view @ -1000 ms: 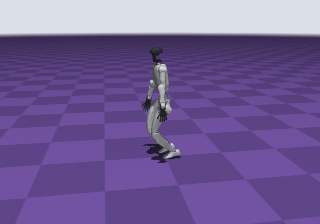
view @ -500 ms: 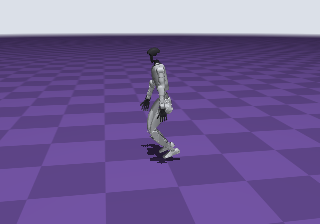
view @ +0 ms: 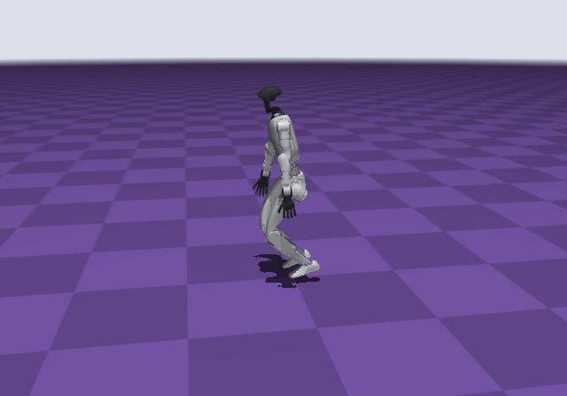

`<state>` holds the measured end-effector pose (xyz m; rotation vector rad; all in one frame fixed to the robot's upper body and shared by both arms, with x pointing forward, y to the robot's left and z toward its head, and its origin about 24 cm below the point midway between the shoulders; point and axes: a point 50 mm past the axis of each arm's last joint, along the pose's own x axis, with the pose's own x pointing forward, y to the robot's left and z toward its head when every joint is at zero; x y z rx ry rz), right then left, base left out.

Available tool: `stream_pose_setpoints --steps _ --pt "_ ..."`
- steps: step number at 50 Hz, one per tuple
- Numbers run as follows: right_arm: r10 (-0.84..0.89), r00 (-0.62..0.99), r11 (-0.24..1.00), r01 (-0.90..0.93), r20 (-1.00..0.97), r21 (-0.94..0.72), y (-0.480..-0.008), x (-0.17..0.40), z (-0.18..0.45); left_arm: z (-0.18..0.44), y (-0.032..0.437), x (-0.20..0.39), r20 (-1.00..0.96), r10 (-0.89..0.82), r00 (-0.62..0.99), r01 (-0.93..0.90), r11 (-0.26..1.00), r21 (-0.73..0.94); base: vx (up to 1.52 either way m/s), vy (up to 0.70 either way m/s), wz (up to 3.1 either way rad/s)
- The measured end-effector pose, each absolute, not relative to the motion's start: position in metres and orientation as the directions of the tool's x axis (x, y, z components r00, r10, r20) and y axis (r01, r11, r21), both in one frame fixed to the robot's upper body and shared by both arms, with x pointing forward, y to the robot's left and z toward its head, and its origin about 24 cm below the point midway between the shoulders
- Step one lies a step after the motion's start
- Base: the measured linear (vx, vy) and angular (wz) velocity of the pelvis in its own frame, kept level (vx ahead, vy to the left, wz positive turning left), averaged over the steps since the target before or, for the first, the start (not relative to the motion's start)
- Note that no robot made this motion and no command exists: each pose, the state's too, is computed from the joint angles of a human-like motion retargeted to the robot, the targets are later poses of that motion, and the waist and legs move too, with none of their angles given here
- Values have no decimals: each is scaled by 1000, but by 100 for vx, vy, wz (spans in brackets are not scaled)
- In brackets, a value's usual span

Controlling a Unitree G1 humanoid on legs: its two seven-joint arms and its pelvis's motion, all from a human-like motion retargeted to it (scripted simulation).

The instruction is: Run

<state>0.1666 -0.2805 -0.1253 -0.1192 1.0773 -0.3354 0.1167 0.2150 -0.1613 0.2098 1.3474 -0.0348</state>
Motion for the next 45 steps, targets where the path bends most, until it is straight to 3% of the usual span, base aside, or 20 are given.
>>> stream_pose_setpoints --steps 9,18,22,30,38,45 --pt "-206 420 972 189 -884 -137 -258 158 -136 -169 192 98 -981 -47 187 201 980 -8 5 1 1" --pt "-237 458 970 165 -857 -181 -261 179 -127 -163 213 109 -983 45 178 272 958 93 -4 -1 -7" --pt "-272 453 958 211 -849 -195 -266 188 -121 -158 216 127 -975 84 205 217 968 129 0 0 0" --pt "-226 414 938 336 -882 -83 -267 162 -132 -164 199 112 -982 -50 183 159 987 -21 0 0 -8" --pt "-339 450 895 425 -826 -136 -299 165 -118 -158 224 120 -977 50 207 238 966 100 -8 -4 -1" --pt "-431 399 831 526 -809 -183 -309 166 -114 -154 226 133 -962 136 237 160 971 176 -5 -2 7"
